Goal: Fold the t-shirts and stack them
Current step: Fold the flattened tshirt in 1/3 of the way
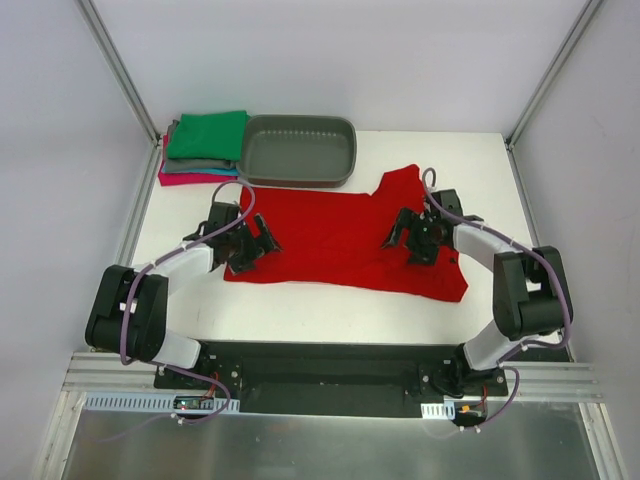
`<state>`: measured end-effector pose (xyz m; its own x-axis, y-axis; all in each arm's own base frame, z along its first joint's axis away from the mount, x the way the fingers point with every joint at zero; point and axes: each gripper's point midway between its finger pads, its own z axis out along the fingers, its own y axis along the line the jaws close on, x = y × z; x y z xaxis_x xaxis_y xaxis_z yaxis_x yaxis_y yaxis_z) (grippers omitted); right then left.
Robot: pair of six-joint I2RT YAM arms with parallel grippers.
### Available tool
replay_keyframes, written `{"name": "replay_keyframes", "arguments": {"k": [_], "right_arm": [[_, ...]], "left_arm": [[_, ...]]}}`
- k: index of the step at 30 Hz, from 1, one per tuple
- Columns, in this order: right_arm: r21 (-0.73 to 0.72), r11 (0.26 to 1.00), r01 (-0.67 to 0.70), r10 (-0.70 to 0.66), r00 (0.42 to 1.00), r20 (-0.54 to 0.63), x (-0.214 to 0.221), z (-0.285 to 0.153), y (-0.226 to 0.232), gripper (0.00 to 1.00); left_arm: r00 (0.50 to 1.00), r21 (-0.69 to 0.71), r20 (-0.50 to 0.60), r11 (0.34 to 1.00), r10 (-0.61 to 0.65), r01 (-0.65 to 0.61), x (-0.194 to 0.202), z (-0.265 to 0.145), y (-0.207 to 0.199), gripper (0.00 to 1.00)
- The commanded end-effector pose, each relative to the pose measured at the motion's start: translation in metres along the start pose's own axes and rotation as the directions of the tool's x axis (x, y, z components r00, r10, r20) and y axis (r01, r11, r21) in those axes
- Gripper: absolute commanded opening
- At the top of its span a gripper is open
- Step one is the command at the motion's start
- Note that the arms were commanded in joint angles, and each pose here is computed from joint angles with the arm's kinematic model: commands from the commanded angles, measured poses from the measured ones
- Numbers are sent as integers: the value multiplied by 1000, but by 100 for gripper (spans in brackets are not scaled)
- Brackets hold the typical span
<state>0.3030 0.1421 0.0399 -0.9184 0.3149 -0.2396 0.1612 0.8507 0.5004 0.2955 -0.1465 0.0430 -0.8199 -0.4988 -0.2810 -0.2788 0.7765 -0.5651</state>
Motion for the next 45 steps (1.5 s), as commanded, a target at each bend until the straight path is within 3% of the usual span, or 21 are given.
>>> {"name": "replay_keyframes", "arguments": {"k": [1,9,15,21,23,29,40,43,45], "right_arm": [[-64,998,5,4,991,136,-53,8,31,96],[-86,996,-24,41,977,208,-121,30,72,96],[-23,999,35,-27,961,275,-149,14,82,96],[92,990,109,-131,948,290,-124,-32,63,96],[111,989,99,-121,971,208,-96,-35,52,96],[-22,982,189,-186,978,94,-39,-9,72,96],[-59,970,236,-238,971,-25,-54,58,129,96],[-131,945,299,-303,953,-15,-54,44,144,96],[-103,926,364,-362,931,45,-61,22,142,96]], "left_arm": [[998,-78,42,996,46,-43,-2,-5,20,99],[998,-167,24,985,54,-49,13,-10,49,99],[998,-165,28,985,64,-59,14,-15,49,99],[998,-132,16,990,61,-59,15,-17,40,99],[998,-127,16,990,62,-59,14,-17,39,99],[997,-109,26,992,68,-64,14,-21,35,99],[996,-90,32,993,77,-74,16,-27,33,99],[994,-85,42,992,99,-95,15,-32,32,99],[993,-75,48,992,109,-105,15,-35,30,99]]}}
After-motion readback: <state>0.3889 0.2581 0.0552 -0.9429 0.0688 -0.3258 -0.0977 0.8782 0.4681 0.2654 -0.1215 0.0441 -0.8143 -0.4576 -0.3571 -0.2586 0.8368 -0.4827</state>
